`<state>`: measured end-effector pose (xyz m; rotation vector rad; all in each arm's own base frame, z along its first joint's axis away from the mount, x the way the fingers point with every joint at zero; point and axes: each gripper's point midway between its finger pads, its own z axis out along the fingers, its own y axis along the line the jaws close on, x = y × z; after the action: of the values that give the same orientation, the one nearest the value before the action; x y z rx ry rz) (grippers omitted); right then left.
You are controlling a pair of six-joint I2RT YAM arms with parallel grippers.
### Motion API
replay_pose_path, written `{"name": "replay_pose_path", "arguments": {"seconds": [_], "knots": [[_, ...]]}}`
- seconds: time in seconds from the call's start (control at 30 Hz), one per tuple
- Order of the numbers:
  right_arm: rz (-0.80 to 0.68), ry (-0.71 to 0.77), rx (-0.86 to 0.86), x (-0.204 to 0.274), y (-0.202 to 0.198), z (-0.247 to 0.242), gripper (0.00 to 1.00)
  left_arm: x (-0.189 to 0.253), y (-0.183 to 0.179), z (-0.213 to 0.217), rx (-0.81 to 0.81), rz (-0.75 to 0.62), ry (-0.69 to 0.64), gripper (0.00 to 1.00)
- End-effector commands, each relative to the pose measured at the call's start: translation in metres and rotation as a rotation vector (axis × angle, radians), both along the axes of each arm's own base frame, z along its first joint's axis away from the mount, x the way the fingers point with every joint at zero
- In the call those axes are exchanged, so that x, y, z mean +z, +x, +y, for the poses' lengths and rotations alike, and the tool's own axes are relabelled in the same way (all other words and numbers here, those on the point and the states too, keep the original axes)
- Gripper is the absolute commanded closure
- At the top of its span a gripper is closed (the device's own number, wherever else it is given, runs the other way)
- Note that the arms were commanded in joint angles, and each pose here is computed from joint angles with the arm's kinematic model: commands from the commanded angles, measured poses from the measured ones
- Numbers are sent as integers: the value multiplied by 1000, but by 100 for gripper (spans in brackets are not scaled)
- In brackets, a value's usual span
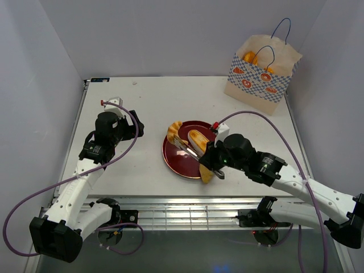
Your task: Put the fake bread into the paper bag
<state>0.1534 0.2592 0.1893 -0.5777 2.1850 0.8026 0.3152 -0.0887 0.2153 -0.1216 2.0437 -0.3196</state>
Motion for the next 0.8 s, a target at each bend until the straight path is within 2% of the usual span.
{"name": "replay_pose_path", "arguments": {"seconds": [0.0,0.13,0.33,0.43,0.57,0.77], "knots": [[-195,140,-58,77,29,12,89,14,-2,-2,-15,-37,-10,2],[-295,121,-102,107,48,12,91,14,-2,-3,-17,-35,-11,2],[-368,104,-175,138,84,7,92,16,-3,-1,-8,-45,-9,2],[-377,111,-219,150,109,-7,92,16,-2,-3,-16,-41,-12,2],[-468,140,-343,197,147,-43,92,16,-3,-4,-24,-41,-17,2],[-506,169,-369,226,172,-65,92,18,-4,-6,-34,-45,-25,2]]}}
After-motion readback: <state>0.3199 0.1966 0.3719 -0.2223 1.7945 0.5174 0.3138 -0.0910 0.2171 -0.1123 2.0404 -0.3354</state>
